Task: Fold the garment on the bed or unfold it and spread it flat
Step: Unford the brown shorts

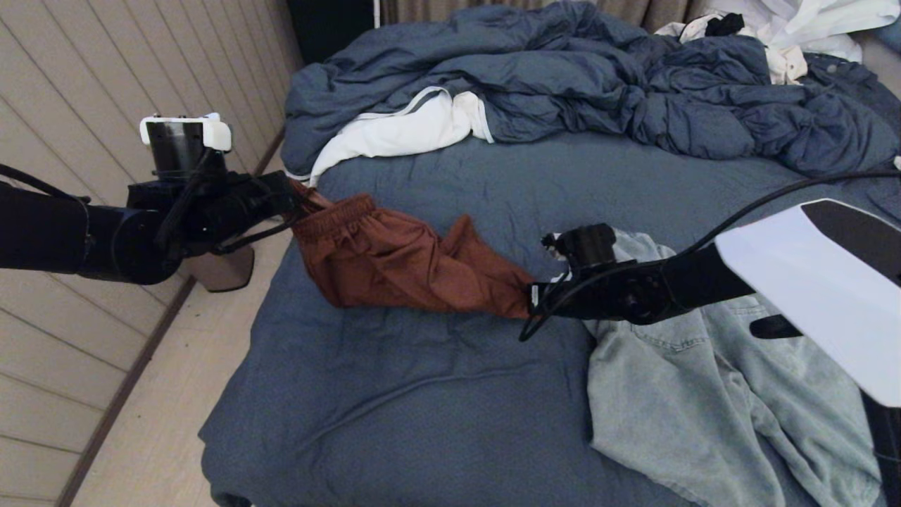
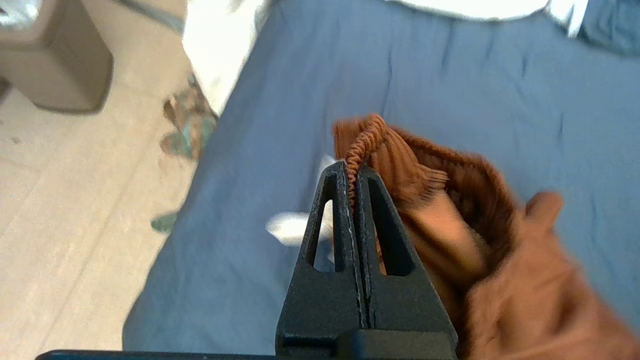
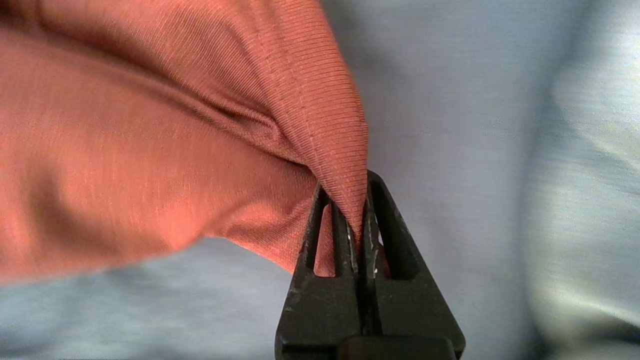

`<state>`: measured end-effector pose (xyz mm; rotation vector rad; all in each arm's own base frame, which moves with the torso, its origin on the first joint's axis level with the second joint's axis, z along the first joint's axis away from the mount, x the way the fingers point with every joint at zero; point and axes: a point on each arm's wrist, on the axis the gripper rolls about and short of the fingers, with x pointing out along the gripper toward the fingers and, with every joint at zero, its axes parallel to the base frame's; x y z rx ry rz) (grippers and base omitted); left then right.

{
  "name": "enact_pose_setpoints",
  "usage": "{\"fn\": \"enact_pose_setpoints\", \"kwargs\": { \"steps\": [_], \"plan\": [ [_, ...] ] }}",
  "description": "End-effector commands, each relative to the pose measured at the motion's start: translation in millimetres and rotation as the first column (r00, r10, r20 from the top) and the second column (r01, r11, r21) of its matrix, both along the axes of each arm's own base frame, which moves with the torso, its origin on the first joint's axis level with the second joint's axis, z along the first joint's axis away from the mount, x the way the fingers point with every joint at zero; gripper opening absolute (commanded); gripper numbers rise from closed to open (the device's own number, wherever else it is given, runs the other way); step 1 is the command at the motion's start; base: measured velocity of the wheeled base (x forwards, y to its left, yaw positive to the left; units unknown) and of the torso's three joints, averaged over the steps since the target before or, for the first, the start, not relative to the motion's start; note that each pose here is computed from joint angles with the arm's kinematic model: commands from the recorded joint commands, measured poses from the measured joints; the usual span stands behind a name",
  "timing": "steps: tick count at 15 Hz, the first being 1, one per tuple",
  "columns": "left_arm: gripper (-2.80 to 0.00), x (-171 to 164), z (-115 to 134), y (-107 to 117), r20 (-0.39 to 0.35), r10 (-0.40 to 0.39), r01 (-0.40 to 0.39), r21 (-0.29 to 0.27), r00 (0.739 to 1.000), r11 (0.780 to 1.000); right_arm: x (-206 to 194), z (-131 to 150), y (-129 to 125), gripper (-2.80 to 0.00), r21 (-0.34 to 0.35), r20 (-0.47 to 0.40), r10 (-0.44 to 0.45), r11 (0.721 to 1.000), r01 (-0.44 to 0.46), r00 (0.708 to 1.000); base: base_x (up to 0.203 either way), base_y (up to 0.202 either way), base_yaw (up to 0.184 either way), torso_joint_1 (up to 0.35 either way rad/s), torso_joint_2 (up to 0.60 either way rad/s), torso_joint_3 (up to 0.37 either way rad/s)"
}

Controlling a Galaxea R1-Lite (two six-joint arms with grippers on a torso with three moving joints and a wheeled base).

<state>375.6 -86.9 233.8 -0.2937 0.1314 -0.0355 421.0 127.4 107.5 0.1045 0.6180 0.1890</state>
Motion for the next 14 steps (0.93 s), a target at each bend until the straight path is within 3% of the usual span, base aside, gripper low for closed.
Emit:
{"fn": "enact_pose_setpoints", "kwargs": {
  "steps": [1,4,8,11,12,13,14],
  "plan": [
    [-2.8,-13.3,-7.6,5.8,-0.026,0.0,0.0,-0.02,1.0,1.0,-8.5,-2.4,-32.0,-2.8,-0.007,0.042,-0.043,0.999,0.043,0.998,0.0,0.0,0.0,0.0,0.0,0.0],
    [-2.8,-26.1,-43.3,7.7,-0.079,-0.017,0.015,-0.026,0.997,1.0,-23.3,-11.4,-55.8,-2.8,-0.03,0.056,-0.061,0.998,0.062,0.997,0.0,0.0,0.0,0.0,0.0,0.0],
    [-2.8,-51.7,-83.9,1.0,-0.097,-0.062,0.06,-0.024,0.993,0.998,-28.7,-19.3,-59.2,-2.8,-0.031,0.04,-0.056,0.998,0.058,0.998,0.0,0.0,0.0,0.0,0.0,0.0],
    [-2.8,-71.8,-94.7,-7.4,-0.03,-0.144,0.143,-0.039,0.989,0.989,-31.9,-21.5,-58.3,-2.8,-0.035,0.029,-0.053,0.998,0.054,0.998,0.0,0.0,0.0,0.0,0.0,0.0],
    [-2.13,-78.3,-92.6,-8.7,-0.022,-0.158,0.157,-0.041,0.987,0.987,-34.7,-22.1,-58.2,0.0,-0.035,0.028,-0.051,0.998,0.052,0.998,0.0,0.0,0.0,0.0,0.0,0.0],
    [0.0,-84.7,-87.8,-7.8,-0.009,-0.164,0.163,-0.045,0.986,0.986,-36.5,-20.0,-58.4,0.0,-0.033,0.051,-0.048,0.998,0.049,0.998,0.0,0.0,0.0,0.0,0.0,0.0],
    [0.0,-93.2,-83.3,-5.6,0.0,-0.169,0.169,-0.047,0.986,0.985,-38.0,-19.3,-58.6,0.0,-0.038,0.07,-0.035,0.999,0.037,0.997,0.0,0.0,0.0,0.0,0.0,0.0]
  ]
}}
